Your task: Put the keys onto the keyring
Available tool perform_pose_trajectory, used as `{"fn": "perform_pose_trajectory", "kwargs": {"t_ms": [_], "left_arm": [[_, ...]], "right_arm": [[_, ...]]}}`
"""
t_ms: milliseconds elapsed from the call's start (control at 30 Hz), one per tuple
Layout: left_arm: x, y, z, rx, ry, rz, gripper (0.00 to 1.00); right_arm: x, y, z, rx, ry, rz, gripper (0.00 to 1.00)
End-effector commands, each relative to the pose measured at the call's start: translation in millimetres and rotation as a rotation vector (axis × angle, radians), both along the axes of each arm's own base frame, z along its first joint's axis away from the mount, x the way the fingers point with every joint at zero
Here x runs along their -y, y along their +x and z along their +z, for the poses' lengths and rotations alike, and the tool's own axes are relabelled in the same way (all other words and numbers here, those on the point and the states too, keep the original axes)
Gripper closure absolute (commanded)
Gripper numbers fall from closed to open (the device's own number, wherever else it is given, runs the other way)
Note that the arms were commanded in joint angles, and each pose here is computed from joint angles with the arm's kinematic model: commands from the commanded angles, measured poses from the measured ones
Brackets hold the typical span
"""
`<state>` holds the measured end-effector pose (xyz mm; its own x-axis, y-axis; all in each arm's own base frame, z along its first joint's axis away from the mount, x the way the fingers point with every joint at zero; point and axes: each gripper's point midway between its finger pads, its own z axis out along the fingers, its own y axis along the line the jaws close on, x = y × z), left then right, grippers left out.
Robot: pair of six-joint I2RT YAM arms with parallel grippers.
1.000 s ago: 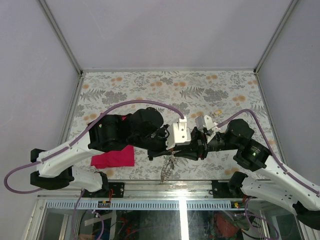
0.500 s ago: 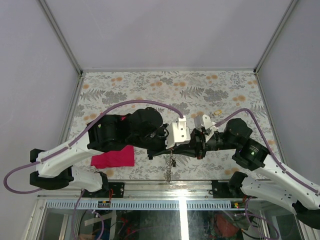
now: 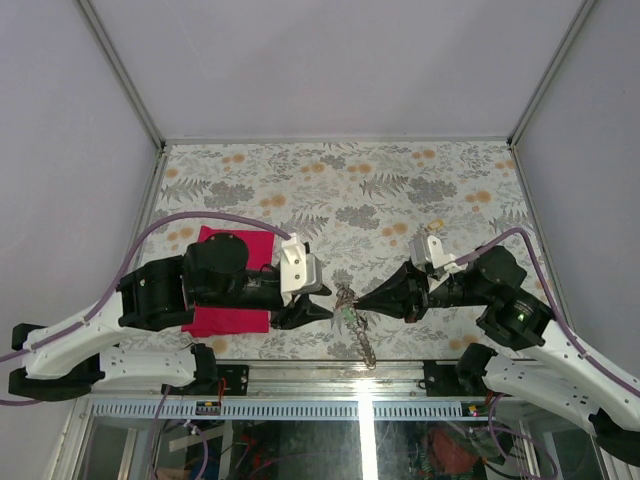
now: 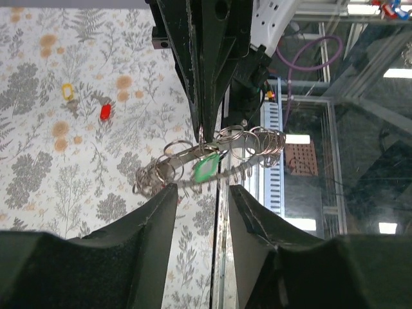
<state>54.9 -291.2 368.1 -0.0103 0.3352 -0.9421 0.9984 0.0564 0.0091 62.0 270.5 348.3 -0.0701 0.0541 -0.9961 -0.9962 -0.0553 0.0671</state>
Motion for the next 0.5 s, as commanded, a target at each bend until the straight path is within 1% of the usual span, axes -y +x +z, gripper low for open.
{"fn": "perform_pose_trajectory", "kwargs": {"t_ms": [0, 133, 200, 333, 467], "left_arm": [[16, -1, 38, 0.022, -0.231, -0.005, 0.6], [16, 9, 42, 0.035, -0.285, 0.051, 0.6], [15, 14, 40, 0.042, -0.296, 0.084, 0.6], [12, 34, 36, 0.033, -0.329, 0.21, 0.61], [7, 47, 24, 0.007, -0.359, 0.306, 0.59]], "right_arm": [[2, -9, 39, 0.081, 0.117, 0.048, 1.0], [3, -5, 44, 0.072, 0.132, 0.017, 1.0], [3, 5, 45, 0.047, 0.139, -0.045, 1.0], [7, 24, 44, -0.004, 0.167, -0.169, 1.0], [9, 28, 43, -0.012, 0.194, -0.199, 1.0]]}}
